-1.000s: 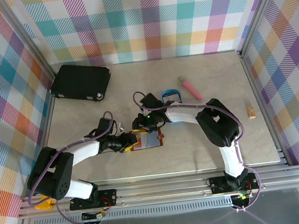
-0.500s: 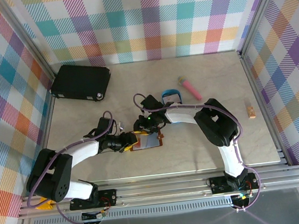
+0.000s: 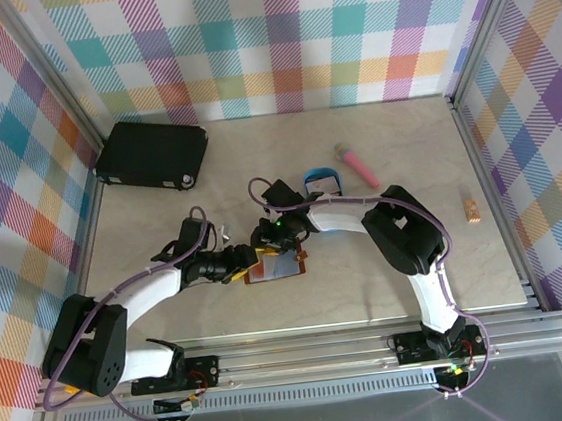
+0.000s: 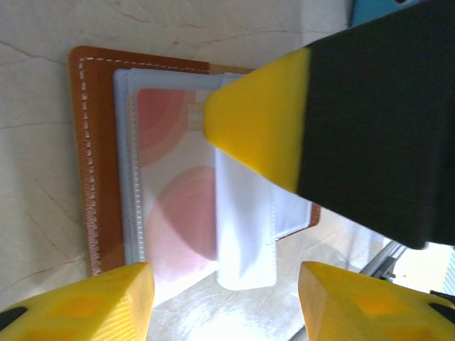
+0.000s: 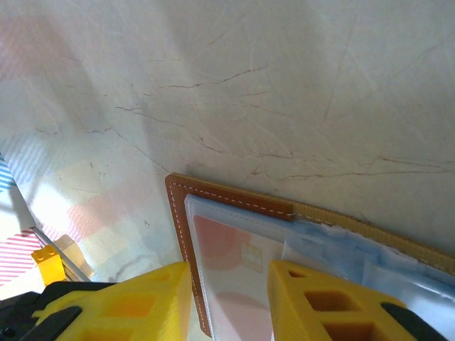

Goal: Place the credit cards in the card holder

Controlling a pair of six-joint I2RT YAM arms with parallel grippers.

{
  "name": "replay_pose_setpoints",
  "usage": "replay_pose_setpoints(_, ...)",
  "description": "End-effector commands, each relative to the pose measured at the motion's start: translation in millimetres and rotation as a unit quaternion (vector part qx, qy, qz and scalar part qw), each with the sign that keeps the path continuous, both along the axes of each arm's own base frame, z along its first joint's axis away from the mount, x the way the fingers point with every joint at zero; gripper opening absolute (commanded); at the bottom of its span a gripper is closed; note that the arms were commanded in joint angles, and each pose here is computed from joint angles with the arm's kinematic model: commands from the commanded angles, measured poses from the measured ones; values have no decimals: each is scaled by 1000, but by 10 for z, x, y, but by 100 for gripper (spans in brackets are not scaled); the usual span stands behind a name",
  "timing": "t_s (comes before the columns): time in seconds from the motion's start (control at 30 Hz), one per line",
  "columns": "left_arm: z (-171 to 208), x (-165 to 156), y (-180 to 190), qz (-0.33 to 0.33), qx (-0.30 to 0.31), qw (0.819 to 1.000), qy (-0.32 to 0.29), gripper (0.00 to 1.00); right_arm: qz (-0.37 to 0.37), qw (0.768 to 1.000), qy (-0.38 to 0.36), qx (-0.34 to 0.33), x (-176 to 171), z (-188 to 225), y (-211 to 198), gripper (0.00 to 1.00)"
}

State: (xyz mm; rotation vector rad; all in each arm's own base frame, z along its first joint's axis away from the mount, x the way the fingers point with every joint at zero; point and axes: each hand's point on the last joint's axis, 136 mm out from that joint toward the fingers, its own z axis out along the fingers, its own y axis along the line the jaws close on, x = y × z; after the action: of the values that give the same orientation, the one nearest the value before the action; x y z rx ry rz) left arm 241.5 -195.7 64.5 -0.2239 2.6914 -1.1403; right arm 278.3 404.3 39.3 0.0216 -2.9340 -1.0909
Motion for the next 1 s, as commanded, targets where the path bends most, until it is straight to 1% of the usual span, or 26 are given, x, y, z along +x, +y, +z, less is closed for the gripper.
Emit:
replay_pose_setpoints(0.0, 202, 23, -101, 9, -49, 999, -9, 55, 7, 1000, 4, -16, -23, -70, 15, 34)
replay_pose_setpoints(0.1, 286, 45, -173, 19, -75, 997, -14, 54, 6, 1000, 4, -17, -18, -75, 11, 34)
replay_pose_setpoints(0.3, 291, 47, -351, 13, -96, 995, -12, 54, 7, 1000, 6, -19, -27, -80, 7, 34)
replay_pose_setpoints(0.53, 294, 2, -469, 0, -91, 996, -17, 55, 8, 1000, 7, -19, -30, -79, 19, 34)
replay_pose_setpoints(0.77, 155, -65, -588, -13, -87, 996, -4, 55, 6, 1000, 4, -20, -11, -65, 17, 34)
replay_pose_setpoints(0.97, 221, -91, -649, -29, -75, 997, -19, 59, 6, 1000, 4, -23, -15, -62, 12, 34)
